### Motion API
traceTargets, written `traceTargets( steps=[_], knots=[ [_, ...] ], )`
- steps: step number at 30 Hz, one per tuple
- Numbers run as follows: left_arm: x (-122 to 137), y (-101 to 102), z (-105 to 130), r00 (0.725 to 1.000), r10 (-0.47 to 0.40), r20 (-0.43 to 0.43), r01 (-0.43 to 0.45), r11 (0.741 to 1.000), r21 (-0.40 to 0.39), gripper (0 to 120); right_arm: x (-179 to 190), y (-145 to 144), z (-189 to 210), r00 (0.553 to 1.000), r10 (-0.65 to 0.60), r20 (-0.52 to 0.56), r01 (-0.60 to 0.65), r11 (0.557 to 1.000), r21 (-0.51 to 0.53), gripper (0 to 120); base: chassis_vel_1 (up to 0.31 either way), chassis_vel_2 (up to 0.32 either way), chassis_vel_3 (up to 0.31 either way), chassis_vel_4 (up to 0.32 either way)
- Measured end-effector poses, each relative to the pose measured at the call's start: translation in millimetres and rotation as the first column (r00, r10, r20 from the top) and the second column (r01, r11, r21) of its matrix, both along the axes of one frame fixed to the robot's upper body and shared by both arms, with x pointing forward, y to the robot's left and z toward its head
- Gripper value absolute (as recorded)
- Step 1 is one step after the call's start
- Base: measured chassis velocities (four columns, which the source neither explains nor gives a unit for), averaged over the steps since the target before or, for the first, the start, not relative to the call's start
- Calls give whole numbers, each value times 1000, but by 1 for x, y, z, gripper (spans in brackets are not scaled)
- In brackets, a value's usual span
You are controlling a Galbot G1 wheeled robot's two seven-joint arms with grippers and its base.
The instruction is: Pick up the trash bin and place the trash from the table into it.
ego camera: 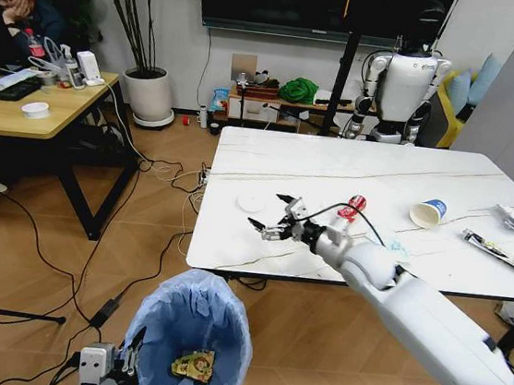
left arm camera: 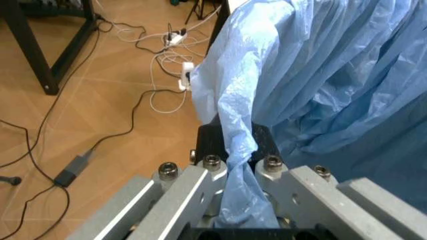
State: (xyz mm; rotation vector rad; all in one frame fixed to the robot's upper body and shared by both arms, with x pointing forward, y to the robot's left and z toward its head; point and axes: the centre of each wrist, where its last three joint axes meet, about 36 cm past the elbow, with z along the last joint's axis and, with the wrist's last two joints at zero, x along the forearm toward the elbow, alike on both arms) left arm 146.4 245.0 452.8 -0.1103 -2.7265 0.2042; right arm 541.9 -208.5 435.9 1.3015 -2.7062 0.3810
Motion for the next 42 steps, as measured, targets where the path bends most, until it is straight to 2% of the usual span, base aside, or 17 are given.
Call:
traceTargets(
  steps=[7, 20, 32, 42],
  knots=[
    [0, 2, 1, 1000, 9, 5, -9, 1000, 4, 0, 26, 10, -8, 1000, 12, -15, -12, 999, -50, 100, 0, 0, 0, 0],
    [2, 1, -1, 1000, 24, 12, -24, 1000, -8, 0, 81, 33, 2, 999, 31, -27, -34, 994, -105, 100, 0, 0, 0, 0],
    [2, 0, -1, 999, 33, 13, -33, 999, -15, 0, 97, 49, -24, 989, 43, -144, -55, 995, -83, 100, 0, 0, 0, 0],
    [2, -1, -1, 999, 33, 14, -33, 999, -17, 0, 106, 48, -35, 983, 30, -182, -48, 994, -96, 100, 0, 0, 0, 0]
  ],
)
